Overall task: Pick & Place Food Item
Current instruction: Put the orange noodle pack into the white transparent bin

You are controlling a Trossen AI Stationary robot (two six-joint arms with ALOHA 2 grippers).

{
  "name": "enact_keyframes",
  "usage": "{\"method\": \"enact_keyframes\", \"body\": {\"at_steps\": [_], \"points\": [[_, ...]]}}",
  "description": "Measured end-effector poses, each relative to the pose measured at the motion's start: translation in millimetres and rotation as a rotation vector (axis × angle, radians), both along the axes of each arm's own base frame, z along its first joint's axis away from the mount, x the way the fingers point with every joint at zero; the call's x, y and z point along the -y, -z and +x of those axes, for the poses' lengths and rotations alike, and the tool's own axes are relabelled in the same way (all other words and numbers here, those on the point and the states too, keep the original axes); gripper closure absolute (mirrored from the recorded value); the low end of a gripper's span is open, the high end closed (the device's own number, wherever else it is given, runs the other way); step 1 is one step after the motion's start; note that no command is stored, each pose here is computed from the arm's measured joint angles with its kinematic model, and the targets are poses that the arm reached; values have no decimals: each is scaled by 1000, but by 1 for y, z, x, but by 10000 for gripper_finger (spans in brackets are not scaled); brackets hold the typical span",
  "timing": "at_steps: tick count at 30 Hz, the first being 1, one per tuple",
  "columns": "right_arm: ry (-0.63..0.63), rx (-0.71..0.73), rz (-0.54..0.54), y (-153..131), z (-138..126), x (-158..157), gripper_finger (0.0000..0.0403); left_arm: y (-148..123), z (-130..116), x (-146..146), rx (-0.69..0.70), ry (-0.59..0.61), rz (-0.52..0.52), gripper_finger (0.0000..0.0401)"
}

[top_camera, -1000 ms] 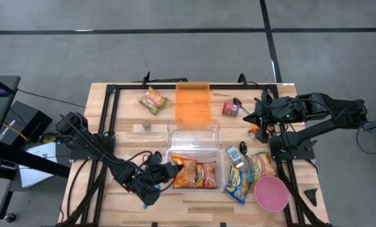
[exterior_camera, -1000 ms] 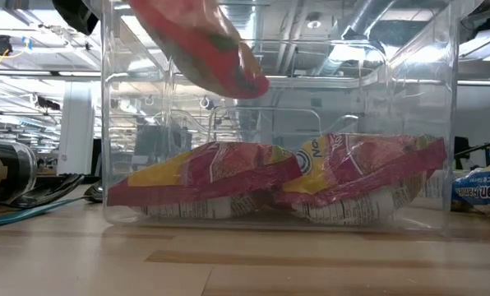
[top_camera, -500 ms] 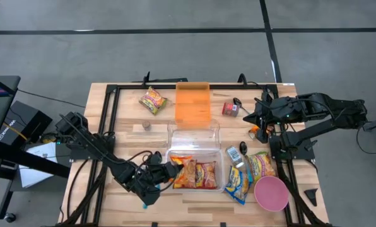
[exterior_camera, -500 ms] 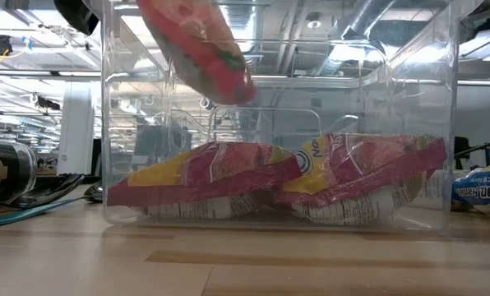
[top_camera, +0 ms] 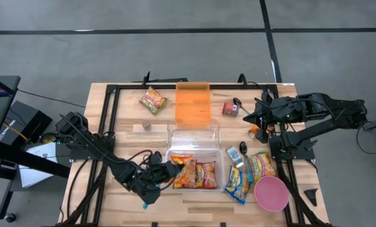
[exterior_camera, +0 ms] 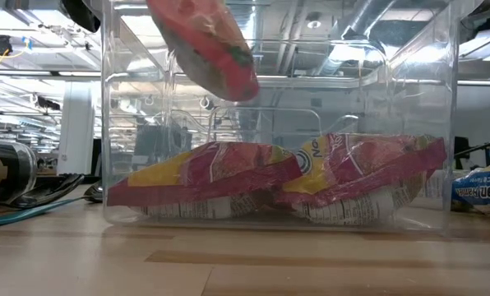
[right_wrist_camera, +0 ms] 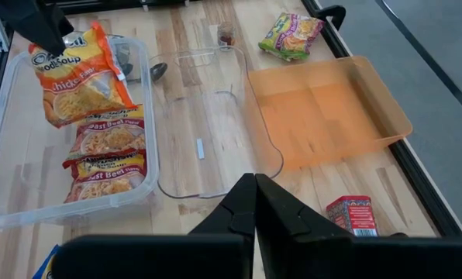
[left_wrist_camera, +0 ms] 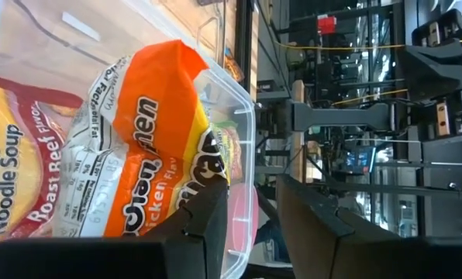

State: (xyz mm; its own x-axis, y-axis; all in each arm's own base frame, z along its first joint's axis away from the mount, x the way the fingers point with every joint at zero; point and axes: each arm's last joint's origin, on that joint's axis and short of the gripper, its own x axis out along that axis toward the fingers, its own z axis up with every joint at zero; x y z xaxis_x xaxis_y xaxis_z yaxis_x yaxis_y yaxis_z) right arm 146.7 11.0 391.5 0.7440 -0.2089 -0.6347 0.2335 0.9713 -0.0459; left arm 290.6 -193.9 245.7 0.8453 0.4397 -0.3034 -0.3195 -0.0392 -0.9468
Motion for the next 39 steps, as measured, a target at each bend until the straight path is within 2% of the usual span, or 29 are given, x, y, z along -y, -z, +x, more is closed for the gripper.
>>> {"method": "enact_keyframes", "body": {"at_steps": [27,31,39], "points": [[-20,-8,-27,0,0,0,403,4,1,-2,-58,49,-5,296],[-20,-8,-27,0,0,0,403,3,2,-3,-22,26,-6,296],[-20,-10,-27,0,0,0,403,11,4,1,-75,90,-32,295]]}}
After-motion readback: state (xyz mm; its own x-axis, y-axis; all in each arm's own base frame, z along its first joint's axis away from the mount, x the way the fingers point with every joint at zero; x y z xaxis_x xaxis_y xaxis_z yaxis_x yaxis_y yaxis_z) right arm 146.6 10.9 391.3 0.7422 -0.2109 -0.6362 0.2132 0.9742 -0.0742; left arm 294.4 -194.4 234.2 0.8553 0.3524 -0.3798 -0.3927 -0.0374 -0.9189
